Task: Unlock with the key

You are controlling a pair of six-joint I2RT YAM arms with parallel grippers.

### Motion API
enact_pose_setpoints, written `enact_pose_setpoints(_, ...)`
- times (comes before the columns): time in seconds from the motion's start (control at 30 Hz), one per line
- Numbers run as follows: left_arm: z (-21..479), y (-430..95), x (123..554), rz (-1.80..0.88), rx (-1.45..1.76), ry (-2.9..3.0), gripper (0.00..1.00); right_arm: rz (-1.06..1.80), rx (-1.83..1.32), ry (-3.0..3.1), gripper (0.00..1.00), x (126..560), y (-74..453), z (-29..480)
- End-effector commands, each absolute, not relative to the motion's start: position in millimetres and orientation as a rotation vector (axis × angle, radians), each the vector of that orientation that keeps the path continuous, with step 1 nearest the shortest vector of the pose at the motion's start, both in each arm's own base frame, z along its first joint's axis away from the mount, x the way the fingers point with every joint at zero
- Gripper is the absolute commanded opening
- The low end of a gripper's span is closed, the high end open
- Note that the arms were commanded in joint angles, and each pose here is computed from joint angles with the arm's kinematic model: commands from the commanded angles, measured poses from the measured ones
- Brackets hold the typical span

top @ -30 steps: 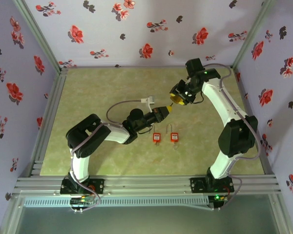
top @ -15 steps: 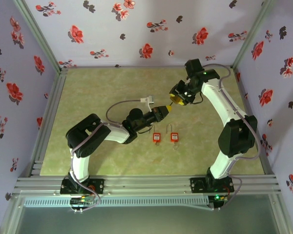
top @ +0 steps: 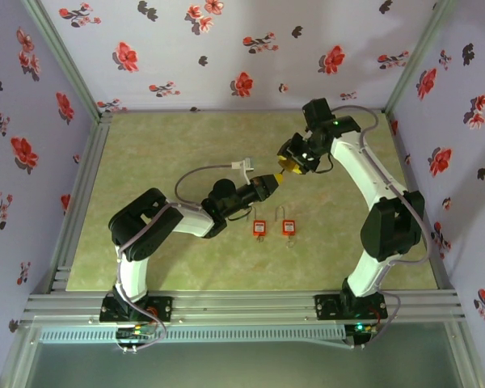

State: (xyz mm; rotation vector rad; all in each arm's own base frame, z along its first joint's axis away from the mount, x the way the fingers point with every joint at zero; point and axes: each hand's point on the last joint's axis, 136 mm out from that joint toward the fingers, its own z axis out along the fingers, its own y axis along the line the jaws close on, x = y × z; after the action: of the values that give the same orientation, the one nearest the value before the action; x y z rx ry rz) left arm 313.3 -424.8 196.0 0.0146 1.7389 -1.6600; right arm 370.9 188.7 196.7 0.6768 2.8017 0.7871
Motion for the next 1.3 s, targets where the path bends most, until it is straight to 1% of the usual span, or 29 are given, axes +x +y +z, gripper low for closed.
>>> enact_pose_setpoints(0.0, 214.9, -423.9, 313.0, -1.693, 0.042, 1.671, 0.00, 0.827, 0.658, 2.766, 0.20, 370.1, 192.4, 207.2)
enact_pose_setpoints(0.83, 189.6, -403.6, 328.9, -1.666, -0.117, 1.733, 0.00, 0.877, 0.623, 2.738, 0.19, 365.8, 201.7, 213.8)
enact_pose_setpoints(1.13, 225.9, -420.4, 329.5, -1.769, -0.045, 1.657, 0.00, 0.870, 0.616, 2.734, 0.19, 364.5, 204.8, 211.1)
enact_pose_setpoints(1.27, 226.3, -420.0, 324.4, -1.778, -0.030, 1.661, 0.00, 0.868, 0.605, 2.734, 0.19, 365.3, 205.2, 212.6)
